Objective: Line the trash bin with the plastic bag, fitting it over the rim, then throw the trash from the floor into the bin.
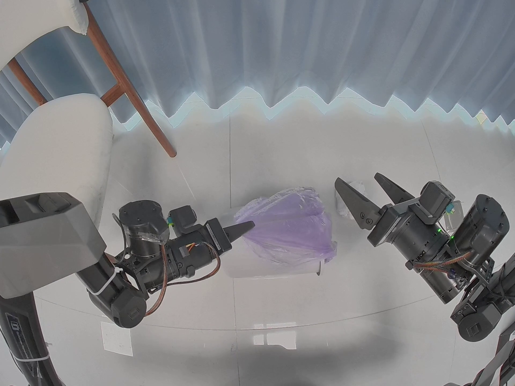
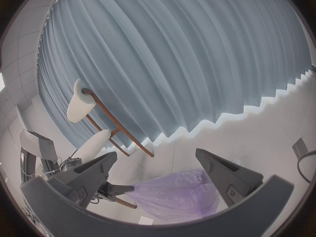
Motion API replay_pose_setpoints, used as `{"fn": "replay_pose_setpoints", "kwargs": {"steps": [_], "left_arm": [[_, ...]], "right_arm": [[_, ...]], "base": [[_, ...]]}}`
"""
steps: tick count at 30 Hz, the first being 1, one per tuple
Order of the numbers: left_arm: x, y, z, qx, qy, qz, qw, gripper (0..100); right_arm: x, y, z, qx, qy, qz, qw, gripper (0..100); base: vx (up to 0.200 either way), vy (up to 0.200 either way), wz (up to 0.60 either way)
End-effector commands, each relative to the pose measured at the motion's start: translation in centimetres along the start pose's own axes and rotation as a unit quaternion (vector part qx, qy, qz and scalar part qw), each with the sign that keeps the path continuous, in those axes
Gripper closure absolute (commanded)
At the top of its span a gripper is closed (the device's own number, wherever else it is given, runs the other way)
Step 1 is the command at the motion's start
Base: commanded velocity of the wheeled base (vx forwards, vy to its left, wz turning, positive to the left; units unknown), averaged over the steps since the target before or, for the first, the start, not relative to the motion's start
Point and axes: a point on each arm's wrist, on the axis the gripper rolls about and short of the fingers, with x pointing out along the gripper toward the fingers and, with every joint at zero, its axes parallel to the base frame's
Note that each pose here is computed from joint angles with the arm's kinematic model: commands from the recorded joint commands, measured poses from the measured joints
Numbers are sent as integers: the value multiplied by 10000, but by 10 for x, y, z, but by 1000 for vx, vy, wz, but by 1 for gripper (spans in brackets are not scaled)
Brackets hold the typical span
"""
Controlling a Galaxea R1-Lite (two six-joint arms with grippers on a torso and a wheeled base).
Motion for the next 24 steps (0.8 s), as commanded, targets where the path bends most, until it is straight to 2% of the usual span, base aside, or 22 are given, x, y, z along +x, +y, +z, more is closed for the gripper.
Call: {"fn": "replay_pose_setpoints", "kwargs": {"steps": [1,5,7,8,10,15,18,19,21,24], "left_arm": [[0,26,-18,-53,27,73,10000,100],[0,22,-18,-26,6,-26,10000,100],[1,17,-16,17,-23,-100,9999,100],[1,16,-15,23,-32,-111,9999,100],[2,5,-6,134,-171,-296,9993,100],[11,-2,5,233,-286,-463,9982,100],[13,-3,6,122,-34,-471,9988,100],[12,-4,6,118,30,-502,9987,0],[13,-4,6,133,49,-551,9984,0],[9,-13,9,189,-18,-648,9977,0]], "right_arm": [[6,-11,-8,252,237,-233,9991,0],[17,-40,-22,909,814,-692,9901,0],[17,-61,-26,1012,1187,-964,9830,0],[17,-63,-26,1015,1206,-979,9826,0],[18,-81,-29,1190,1534,-1111,9747,0],[38,-104,-39,1369,1593,-1331,9686,0],[58,-128,-61,1362,1682,-1524,9643,0],[62,-134,-67,1375,1723,-1557,9629,0],[66,-139,-74,1405,1768,-1537,9620,0],[79,-151,-83,1593,1887,-1145,9622,0]], "base": [[0,0,0],[0,0,0],[0,0,0],[0,0,0],[0,0,0],[0,0,0],[0,0,0],[0,0,0],[0,0,0],[0,0,0]]}}
